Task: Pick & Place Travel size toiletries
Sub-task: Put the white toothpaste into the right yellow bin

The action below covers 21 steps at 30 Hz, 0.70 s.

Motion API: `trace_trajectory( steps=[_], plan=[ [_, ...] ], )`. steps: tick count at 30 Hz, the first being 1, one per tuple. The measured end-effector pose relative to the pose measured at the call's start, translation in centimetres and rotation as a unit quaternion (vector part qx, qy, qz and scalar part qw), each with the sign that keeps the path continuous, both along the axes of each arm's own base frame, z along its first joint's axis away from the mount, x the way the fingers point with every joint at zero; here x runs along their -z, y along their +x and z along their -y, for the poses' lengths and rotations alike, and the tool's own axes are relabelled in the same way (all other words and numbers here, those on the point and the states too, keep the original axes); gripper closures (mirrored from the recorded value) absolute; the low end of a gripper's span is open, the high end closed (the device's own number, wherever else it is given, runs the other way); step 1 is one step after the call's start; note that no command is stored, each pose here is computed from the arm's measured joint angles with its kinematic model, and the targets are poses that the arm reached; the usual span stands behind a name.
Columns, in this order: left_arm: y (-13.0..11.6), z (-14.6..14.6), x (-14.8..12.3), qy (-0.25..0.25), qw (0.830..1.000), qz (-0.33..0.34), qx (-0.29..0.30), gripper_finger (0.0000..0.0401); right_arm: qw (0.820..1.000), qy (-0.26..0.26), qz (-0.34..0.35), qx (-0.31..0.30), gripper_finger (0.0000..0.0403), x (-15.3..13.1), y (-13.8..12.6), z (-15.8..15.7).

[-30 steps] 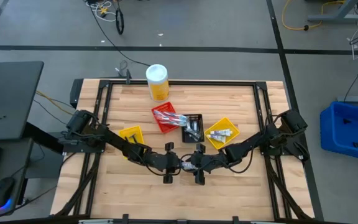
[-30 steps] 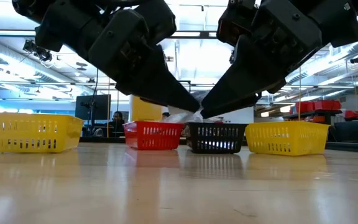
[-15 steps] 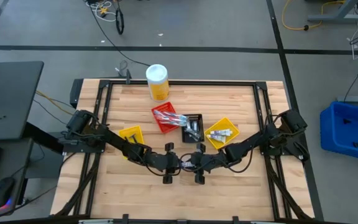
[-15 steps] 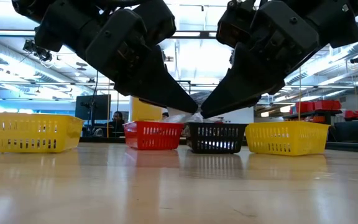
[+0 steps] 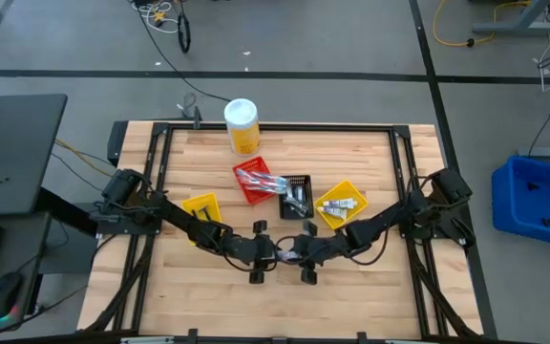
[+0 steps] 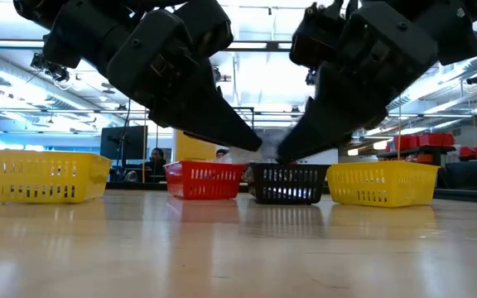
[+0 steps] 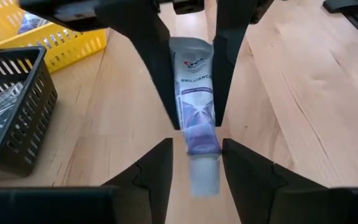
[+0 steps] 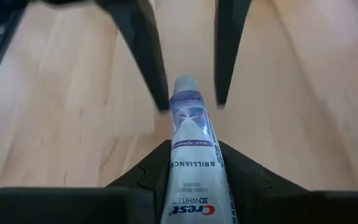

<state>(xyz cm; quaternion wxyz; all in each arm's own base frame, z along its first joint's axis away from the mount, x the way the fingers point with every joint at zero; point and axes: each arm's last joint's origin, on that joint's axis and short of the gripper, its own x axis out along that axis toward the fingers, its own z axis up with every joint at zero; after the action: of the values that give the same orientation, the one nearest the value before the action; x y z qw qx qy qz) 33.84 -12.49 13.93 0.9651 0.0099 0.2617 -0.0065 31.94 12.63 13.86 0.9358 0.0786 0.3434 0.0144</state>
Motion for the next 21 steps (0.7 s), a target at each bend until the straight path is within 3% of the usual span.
trace_trajectory(
  steps=[7, 12, 17, 21],
  plan=[
    [0.0, 0.0, 0.0, 0.002, 1.0, 0.002, -0.005, 0.0235, 0.996, 0.018, -0.092, -0.003, 0.0289, 0.5, -1.6, -0.2],
    [0.0, -0.1, 0.0, 0.002, 1.0, 0.002, -0.005, 0.0228, 0.99, 0.018, -0.141, 0.002, 0.0289, -2.1, -3.9, 0.3],
    [0.0, -0.1, 0.0, 0.003, 1.0, 0.003, -0.007, 0.0227, 0.983, -0.064, -0.165, 0.051, 0.0289, -5.8, -7.5, 2.5],
    [0.0, -0.1, 0.0, 0.005, 1.0, 0.004, -0.01, 0.0227, 0.961, -0.16, -0.199, 0.108, 0.0288, -7.8, -10.4, 5.1]
  ],
)
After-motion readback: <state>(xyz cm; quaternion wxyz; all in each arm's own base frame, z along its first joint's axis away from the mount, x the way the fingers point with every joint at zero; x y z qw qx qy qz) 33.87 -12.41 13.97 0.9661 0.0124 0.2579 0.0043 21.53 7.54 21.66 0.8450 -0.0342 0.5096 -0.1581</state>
